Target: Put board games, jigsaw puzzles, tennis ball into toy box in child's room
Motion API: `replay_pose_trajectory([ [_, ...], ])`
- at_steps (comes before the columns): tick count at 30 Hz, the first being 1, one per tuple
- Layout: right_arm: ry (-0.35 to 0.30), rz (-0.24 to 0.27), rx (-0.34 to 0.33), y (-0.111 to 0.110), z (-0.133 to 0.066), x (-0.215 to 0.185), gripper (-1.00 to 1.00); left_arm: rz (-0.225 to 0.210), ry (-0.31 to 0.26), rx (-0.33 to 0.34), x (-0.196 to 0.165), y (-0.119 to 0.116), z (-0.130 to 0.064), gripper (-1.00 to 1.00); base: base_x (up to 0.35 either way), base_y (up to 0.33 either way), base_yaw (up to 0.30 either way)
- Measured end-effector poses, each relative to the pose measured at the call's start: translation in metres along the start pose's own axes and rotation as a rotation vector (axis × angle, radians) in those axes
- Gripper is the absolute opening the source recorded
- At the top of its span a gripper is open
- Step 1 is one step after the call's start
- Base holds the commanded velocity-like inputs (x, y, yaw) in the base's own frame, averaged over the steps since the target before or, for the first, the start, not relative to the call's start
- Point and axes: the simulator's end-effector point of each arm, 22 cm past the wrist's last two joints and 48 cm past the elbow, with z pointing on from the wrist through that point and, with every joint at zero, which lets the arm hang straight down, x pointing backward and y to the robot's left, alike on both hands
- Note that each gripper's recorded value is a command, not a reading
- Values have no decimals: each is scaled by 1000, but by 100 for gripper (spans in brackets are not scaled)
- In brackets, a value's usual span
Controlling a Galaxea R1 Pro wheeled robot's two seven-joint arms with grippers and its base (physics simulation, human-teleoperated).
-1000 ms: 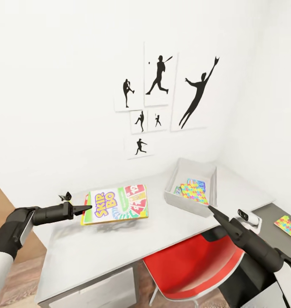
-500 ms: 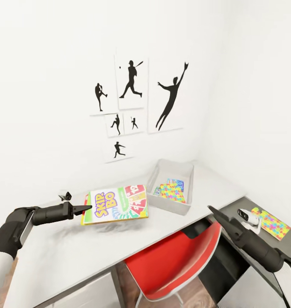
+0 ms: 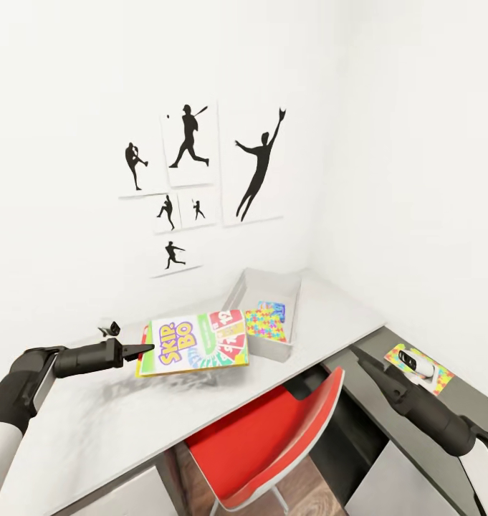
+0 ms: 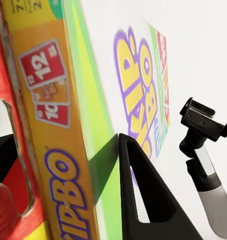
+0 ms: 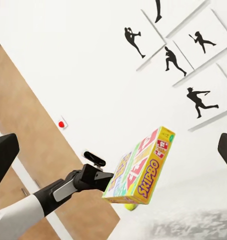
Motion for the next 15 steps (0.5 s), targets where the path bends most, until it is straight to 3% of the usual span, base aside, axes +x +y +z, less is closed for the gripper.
replay_pose_trajectory([
  [15, -2, 0, 0, 0, 0, -1, 100, -2, 0, 0, 0, 0, 0, -100, 1, -1, 0],
])
